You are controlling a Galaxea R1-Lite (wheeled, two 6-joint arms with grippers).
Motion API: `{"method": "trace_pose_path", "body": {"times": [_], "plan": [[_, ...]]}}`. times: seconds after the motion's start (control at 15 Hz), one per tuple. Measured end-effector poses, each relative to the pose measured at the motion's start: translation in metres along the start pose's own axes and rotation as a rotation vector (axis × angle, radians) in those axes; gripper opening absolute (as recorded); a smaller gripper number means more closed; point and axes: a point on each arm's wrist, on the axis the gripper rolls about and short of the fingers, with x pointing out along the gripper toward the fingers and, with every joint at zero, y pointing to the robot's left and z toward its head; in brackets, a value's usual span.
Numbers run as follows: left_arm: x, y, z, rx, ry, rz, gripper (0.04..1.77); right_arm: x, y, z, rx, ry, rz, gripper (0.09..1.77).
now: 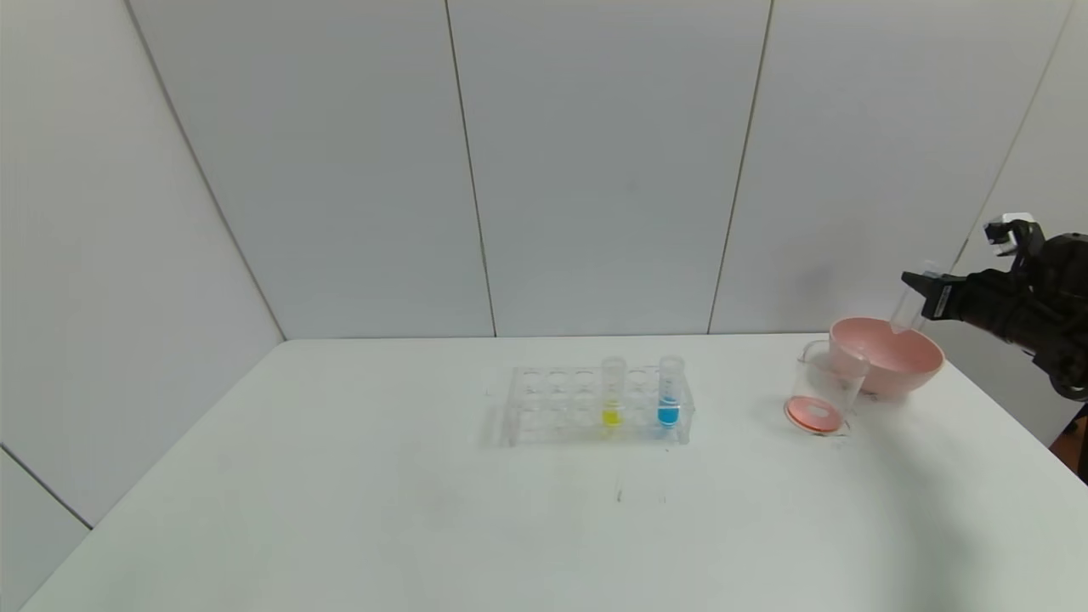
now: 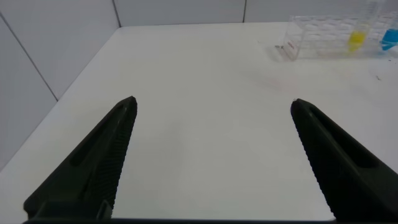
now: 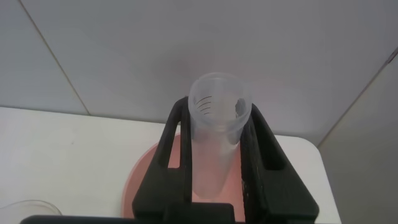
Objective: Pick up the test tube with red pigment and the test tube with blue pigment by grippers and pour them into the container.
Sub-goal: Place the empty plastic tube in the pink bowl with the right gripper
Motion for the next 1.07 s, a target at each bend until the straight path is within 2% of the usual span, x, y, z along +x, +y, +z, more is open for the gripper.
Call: {"method": "trace_pose_path", "body": {"times": [0.07,0.33,0.67,0.87,1.07], "plan": [[0.000,0.000,0.000,0.000,0.000,0.000,1.76,0.003,-0.001,-0.004,0.004,0.008,0.003,0.51],[0.000,0.000,0.000,0.000,0.000,0.000,1.76,0.008,0.001,-0.010,-0.001,0.000,0.008,0.98],[0.000,0.000,0.000,0.000,0.000,0.000,1.76,0.001,0.010,-0.012,0.001,0.017,-0.007,1.33],[0.000,0.000,0.000,0.000,0.000,0.000,1.76,-0.017,0.034,-0.012,0.012,0.056,-0.057,1.44],[0.000,0.000,0.000,0.000,0.001,0.000,1.76,-0.048,0.071,-0.014,0.019,0.071,-0.069,1.53]]}}
